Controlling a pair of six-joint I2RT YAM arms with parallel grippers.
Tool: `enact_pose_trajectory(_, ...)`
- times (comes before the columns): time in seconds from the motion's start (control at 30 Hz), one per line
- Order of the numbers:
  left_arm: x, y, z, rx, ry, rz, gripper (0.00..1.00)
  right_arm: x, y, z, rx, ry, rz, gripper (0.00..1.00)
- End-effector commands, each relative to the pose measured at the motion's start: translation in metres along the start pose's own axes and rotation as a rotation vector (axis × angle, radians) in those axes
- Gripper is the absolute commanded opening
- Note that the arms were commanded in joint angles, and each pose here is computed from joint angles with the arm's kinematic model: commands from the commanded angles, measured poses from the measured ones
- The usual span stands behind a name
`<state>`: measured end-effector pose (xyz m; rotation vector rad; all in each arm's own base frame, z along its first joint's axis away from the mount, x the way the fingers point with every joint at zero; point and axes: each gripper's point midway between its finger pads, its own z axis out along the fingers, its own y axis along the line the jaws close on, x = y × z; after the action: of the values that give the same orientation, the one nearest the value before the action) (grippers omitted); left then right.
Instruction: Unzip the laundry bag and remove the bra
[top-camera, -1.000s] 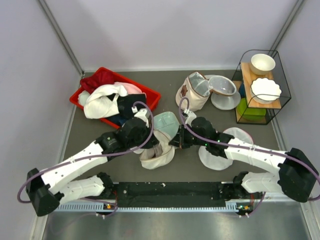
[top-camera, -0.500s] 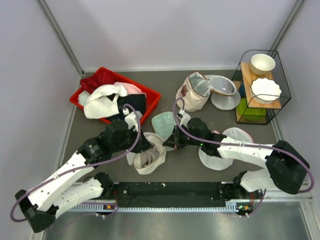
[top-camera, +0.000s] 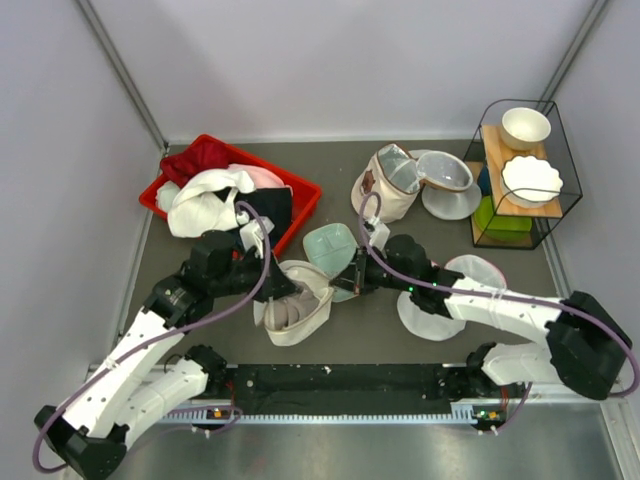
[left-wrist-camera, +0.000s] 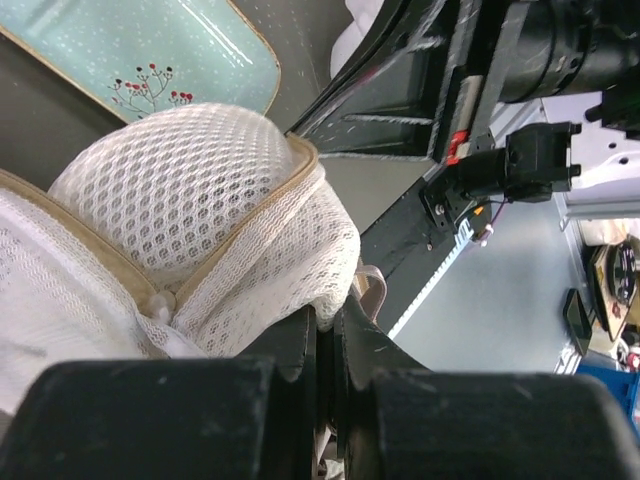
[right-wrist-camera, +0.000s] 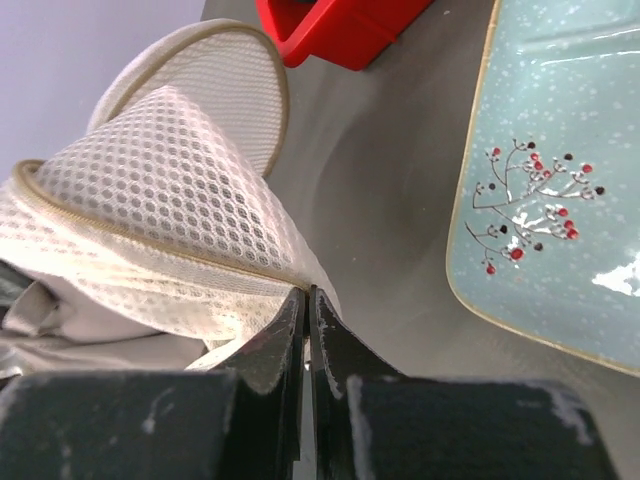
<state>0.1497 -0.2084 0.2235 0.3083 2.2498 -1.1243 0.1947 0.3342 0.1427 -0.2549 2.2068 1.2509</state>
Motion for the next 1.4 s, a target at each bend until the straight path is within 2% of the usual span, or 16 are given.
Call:
enact_pose_trajectory(0.0,-0.001,-0.014,0.006,0.13,0.0,0.091,0.0,0.005,-0.043,-0.026,0.188,0.008,0.005,0.0)
enact_pose_trajectory(0.13,0.028,0.01,0.031,0.112,0.12,0.01,0.0,-0.028,-0.005,-0.038,0.106,-0.076,-0.032,0.0)
enact_pose_trajectory(0.27,0.037,0.016,0.04,0.087,0.159,0.002,0.0,-0.044,0.003,-0.037,0.108,-0.11,-0.03,0.0)
enact_pose_trajectory(0.53,0.059,0.003,0.042,0.151,0.251,0.037,0.0,-0.062,0.006,-0.02,0.107,-0.173,0.034,0.0)
enact_pose_trajectory(0.77,0.068,-0.012,0.036,0.222,0.287,0.065,0.0,-0.086,-0.012,-0.028,0.173,-0.26,0.072,0.0)
enact_pose_trajectory(0.9,0.054,-0.041,0.017,0.35,0.229,0.149,0.0,-0.079,-0.032,-0.032,0.221,-0.238,0.07,0.0)
enact_pose_trajectory(0.93,0.045,-0.058,0.005,0.418,0.17,0.207,0.0,-0.078,-0.034,-0.034,0.231,-0.237,0.062,0.0)
enact_pose_trajectory(1.07,0.008,-0.086,-0.02,0.449,-0.022,0.296,0.0,-0.053,-0.05,-0.037,0.255,-0.181,0.077,0.0)
enact_pose_trajectory(1.17,-0.013,-0.094,-0.022,0.43,-0.087,0.288,0.0,-0.033,-0.052,-0.037,0.223,-0.139,0.098,0.0)
enact_pose_trajectory(1.23,-0.023,-0.096,-0.016,0.424,-0.107,0.235,0.0,-0.023,-0.048,-0.039,0.214,-0.115,0.083,0.0)
enact_pose_trajectory(1.37,-0.062,-0.084,-0.005,0.284,-0.254,0.146,0.0,-0.013,-0.034,-0.046,0.19,-0.11,0.035,0.0)
